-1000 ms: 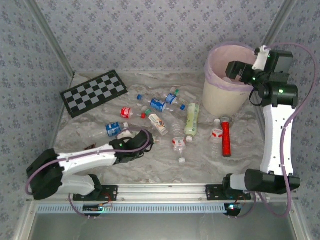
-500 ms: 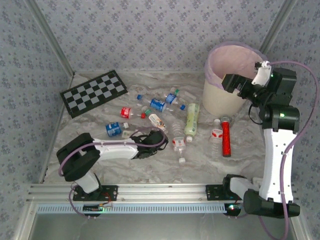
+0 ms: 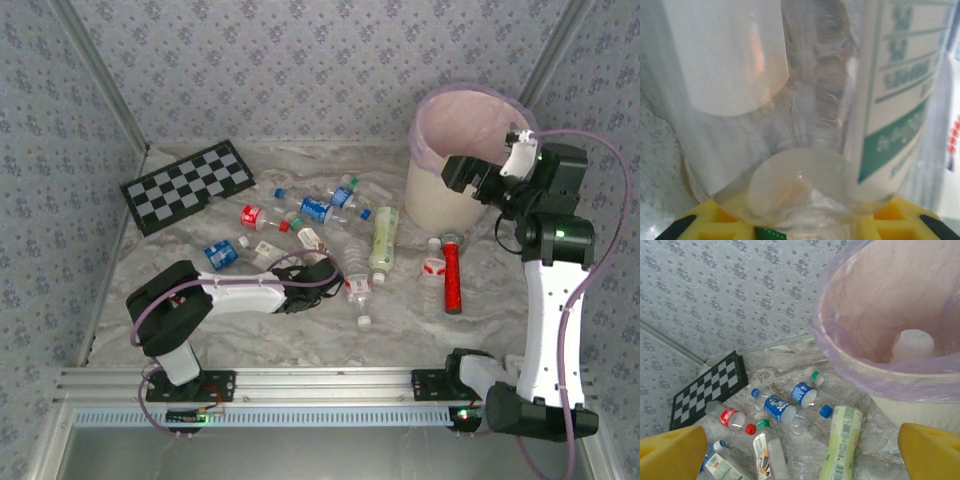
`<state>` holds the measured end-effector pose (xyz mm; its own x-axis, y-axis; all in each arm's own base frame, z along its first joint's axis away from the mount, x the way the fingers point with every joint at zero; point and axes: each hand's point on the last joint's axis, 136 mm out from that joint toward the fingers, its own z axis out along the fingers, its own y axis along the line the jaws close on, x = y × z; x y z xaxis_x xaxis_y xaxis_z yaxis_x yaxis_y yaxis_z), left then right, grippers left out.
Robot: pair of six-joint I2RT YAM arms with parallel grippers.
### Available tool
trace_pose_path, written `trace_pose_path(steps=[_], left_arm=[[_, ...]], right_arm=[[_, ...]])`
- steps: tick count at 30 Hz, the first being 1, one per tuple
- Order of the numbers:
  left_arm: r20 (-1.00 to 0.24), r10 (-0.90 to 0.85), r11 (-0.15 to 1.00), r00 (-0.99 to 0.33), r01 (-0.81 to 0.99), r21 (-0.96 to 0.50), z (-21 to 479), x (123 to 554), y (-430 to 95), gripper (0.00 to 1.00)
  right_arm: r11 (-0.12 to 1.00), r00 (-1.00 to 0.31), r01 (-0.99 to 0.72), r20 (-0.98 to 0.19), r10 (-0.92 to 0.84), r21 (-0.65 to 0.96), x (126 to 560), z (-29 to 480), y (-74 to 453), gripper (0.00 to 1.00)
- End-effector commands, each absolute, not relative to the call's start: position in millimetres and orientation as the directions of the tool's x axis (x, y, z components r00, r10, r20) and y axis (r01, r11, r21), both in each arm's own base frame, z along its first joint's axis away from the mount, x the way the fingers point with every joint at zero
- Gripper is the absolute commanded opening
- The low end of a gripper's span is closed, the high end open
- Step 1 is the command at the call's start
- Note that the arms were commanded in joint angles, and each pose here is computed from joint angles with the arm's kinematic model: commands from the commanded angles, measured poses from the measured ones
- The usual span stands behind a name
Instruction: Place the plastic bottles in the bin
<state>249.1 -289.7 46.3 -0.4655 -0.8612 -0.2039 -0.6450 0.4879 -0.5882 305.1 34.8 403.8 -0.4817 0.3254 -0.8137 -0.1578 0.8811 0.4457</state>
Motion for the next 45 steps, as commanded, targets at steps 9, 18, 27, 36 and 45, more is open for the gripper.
trace_pose_path(steps=[9,18,27,36,45], left_arm=[[-0.685,-0.254,0.902,-0.683,0.088,-0.423,175,253,-316,0.08],[-0.713,0.273,0.675,-0.646,0.657,-0.337,206,216,-334,0.0],[-0.776,0.322,0.303,-0.542,0.836,-0.458,236,191,-344,0.0],[-0.77,0.346,0.192,-0.536,0.844,-0.501,241,179,-355,0.0],[-0.763,0.355,0.281,-0.54,0.84,-0.463,230,190,-349,0.0]], right_arm=[[0.675,-0.611,-0.454,-0.754,0.24,0.582,269,394,111,1.0],[0.534,-0.677,-0.596,-0.733,0.066,0.6,251,359,167,1.0],[0.476,-0.687,-0.632,-0.727,0.023,0.612,269,327,199,1.0],[0.443,-0.65,-0.681,-0.76,-0.001,0.582,283,330,218,1.0],[0.411,-0.645,-0.7,-0.764,-0.012,0.584,276,337,219,0.62]])
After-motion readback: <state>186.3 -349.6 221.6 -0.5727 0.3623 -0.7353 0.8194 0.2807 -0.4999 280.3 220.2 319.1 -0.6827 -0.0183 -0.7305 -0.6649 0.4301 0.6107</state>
